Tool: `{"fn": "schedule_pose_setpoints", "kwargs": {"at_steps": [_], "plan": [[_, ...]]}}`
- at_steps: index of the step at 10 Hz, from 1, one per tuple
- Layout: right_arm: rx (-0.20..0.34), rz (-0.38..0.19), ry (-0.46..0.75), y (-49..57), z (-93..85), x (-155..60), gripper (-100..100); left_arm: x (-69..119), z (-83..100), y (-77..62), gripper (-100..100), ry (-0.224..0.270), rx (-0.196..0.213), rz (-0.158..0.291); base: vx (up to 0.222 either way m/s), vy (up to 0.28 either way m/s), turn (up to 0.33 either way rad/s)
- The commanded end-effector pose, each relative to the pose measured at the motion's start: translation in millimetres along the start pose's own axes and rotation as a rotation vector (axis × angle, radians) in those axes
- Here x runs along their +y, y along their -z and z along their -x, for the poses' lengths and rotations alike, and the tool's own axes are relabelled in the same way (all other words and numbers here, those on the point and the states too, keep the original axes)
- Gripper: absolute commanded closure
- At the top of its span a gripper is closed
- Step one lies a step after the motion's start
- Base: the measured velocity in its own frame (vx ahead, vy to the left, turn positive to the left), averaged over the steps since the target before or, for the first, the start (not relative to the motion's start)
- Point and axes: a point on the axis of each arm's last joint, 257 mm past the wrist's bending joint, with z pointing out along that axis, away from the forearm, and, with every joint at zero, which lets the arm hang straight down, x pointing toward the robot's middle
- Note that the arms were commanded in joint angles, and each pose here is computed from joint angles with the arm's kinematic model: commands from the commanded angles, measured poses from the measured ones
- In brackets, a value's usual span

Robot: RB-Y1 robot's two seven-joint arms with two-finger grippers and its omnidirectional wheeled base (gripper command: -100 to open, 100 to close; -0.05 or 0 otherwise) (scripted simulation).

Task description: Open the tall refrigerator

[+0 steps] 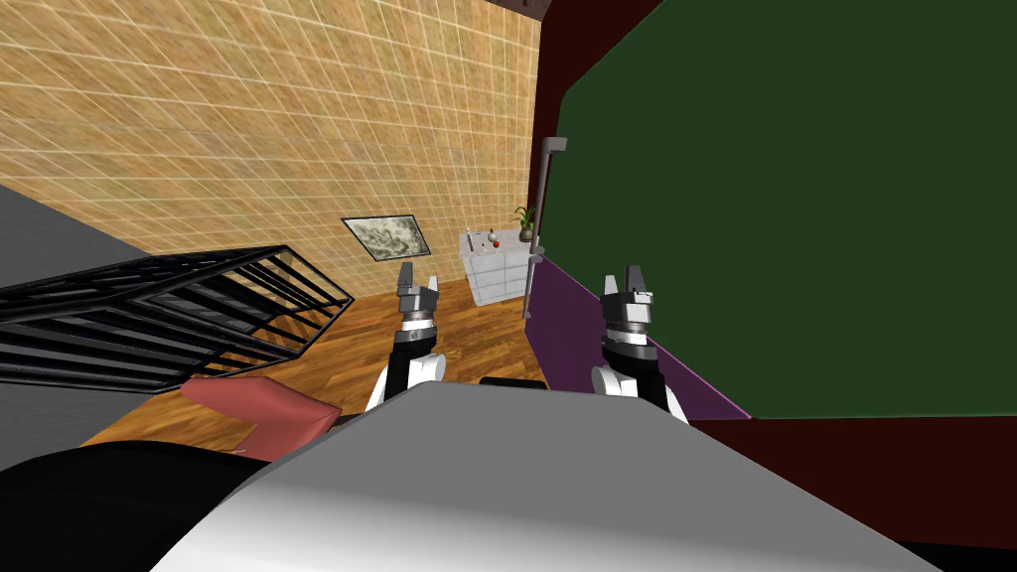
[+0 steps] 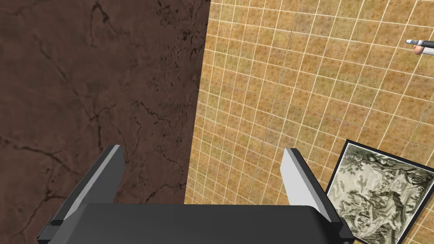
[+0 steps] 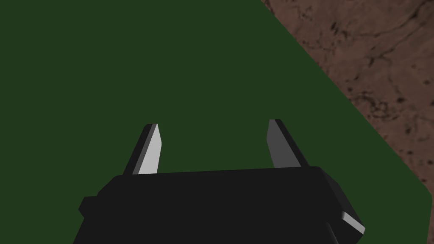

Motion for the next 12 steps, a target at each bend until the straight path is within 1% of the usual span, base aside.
{"fn": "schedule_pose_setpoints", "kwargs": {"at_steps": [1, 9, 10, 12], "plan": [[0.0, 0.0, 0.0, 0.0, 0.0, 0.0, 0, 0.0, 0.0, 0.0, 0, 0.0, 0.0, 0.0, 0.0, 0.0, 0.0], [0.0, 0.0, 0.0, -0.1, 0.0, 0.2, 0, -0.2, 0.0, -0.1, 0, 0.0, 0.0, 0.0, 0.0, 0.0, 0.0], [0.044, 0.005, 0.053, 0.2, -2.9, 1.4, -100, -0.2, 0.0, -0.1, 0, 0.0, 0.0, 0.0, 0.034, 0.012, -0.079], [0.091, 0.013, 0.126, 0.1, -5.1, 3.6, -100, 0.1, 0.0, 0.1, 0, 0.0, 0.0, 0.0, 0.062, 0.029, -0.097]]}}
